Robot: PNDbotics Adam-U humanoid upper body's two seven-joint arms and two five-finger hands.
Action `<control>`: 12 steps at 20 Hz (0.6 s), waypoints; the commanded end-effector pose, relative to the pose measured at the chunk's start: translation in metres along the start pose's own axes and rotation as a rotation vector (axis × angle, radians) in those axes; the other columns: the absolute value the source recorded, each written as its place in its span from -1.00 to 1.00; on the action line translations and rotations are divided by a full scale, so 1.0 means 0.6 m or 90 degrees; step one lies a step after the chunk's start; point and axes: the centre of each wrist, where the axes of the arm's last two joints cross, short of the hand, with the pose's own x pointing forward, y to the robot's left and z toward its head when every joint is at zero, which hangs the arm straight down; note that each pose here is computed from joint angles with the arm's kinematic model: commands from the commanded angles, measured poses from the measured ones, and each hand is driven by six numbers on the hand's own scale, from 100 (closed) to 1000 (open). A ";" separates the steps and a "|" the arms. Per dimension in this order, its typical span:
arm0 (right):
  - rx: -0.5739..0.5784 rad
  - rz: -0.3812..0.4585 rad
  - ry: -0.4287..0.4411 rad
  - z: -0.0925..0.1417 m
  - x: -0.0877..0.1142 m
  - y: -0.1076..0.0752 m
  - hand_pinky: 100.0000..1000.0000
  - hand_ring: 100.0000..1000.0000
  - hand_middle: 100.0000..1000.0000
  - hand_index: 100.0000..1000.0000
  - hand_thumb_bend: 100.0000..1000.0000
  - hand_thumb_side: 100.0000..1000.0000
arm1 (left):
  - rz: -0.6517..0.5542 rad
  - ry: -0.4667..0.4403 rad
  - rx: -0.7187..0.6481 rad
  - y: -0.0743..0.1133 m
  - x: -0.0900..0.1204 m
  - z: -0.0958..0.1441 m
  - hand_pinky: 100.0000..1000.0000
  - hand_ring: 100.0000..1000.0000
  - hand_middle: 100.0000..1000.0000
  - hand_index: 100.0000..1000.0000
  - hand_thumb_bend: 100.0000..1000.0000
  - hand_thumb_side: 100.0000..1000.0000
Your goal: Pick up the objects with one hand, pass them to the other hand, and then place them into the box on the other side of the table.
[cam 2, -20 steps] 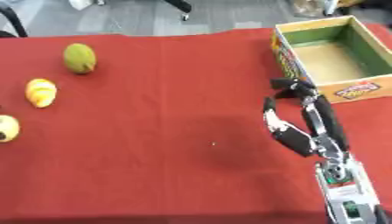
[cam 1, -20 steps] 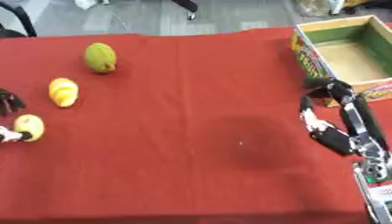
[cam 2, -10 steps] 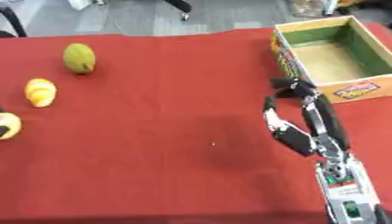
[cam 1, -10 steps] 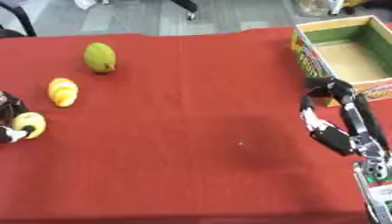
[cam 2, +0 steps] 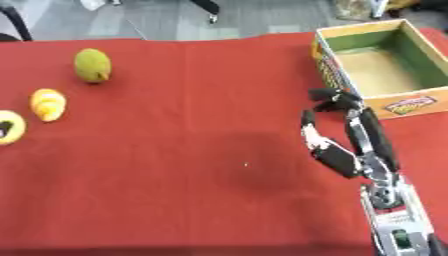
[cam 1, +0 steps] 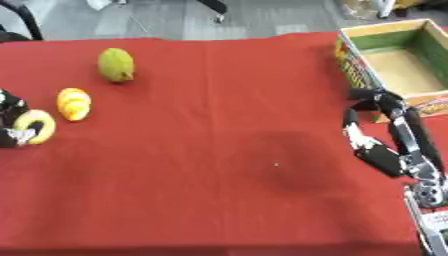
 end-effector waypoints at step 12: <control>0.095 -0.010 -0.247 -0.087 0.102 0.003 0.39 0.24 0.31 0.59 -0.96 0.03 | 0.229 -0.342 -0.216 -0.038 0.226 -0.149 -0.14 -0.57 -0.59 -0.22 -1.00 -0.50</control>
